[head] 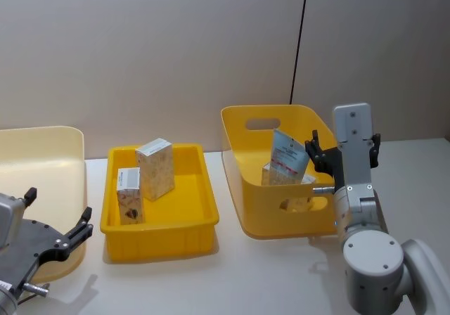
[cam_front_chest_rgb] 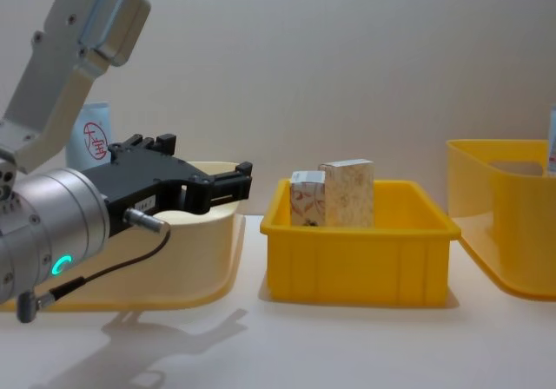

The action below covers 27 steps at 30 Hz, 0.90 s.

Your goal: Bimanual collaborative sorting of washing and personal care products

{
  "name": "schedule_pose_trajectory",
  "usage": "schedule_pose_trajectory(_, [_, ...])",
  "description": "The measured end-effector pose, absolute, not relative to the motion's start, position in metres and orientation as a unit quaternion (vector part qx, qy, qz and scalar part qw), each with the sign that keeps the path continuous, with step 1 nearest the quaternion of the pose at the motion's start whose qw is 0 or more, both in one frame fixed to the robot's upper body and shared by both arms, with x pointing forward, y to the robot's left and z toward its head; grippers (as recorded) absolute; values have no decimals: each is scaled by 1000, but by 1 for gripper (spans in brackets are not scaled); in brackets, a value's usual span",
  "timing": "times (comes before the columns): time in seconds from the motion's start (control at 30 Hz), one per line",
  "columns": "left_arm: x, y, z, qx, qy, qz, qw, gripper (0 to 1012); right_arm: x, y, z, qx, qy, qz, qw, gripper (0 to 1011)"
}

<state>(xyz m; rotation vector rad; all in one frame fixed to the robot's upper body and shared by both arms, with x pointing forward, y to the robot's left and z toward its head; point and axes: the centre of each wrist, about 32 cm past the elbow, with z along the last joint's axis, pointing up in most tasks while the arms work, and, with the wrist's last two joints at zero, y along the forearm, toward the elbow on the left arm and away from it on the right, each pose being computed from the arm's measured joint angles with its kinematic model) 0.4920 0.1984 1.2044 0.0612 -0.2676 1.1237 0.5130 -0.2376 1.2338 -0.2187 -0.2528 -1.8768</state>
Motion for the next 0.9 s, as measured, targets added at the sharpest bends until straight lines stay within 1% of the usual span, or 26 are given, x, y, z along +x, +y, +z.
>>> schedule_pose_trajectory(0.9, [492, 198, 1204, 29, -126, 531, 837, 1003, 513, -238, 1233, -94, -108, -803, 579, 1000])
